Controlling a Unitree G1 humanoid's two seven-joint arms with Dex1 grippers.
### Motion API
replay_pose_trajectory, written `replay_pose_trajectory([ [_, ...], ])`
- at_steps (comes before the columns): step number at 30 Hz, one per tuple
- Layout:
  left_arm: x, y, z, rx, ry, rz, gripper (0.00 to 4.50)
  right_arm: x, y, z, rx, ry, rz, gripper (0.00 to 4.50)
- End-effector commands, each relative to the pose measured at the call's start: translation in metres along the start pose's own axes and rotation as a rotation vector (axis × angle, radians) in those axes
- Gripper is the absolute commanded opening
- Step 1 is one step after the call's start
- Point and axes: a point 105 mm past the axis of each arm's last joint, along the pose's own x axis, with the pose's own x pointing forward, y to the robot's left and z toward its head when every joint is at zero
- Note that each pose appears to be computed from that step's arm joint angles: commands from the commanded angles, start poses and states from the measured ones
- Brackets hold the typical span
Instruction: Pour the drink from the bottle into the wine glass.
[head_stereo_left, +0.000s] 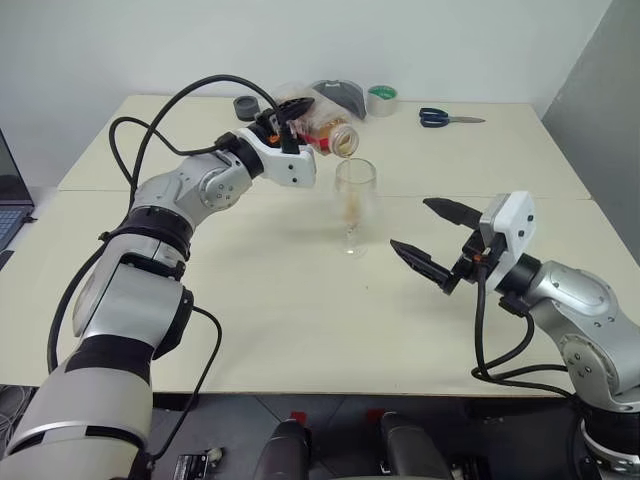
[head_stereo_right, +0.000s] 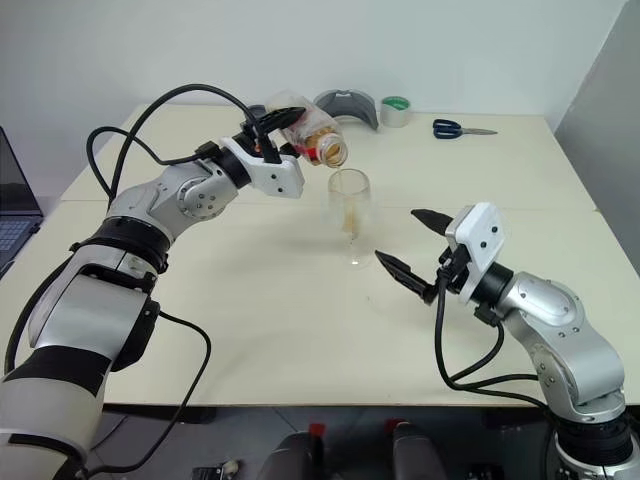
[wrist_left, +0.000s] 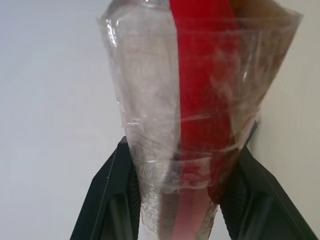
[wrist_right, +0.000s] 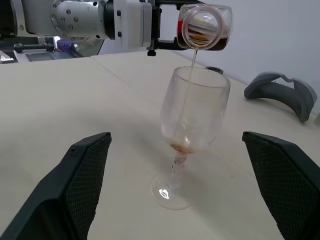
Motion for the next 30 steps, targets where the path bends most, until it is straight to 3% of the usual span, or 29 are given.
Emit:
replay_pose_trajectory([
  [1, 0.002, 0.027, -0.003, 0.036, 0.006, 0.073, 1.68, 0.000, 0.001, 0.010, -0.013, -0.042, 0.002, 4.50],
  [30, 0.009, 0.032, -0.002, 0.101, 0.002, 0.075, 1.68, 0.005, 0.018, 0.014, 0.035, -0.056, 0.036, 4.50],
])
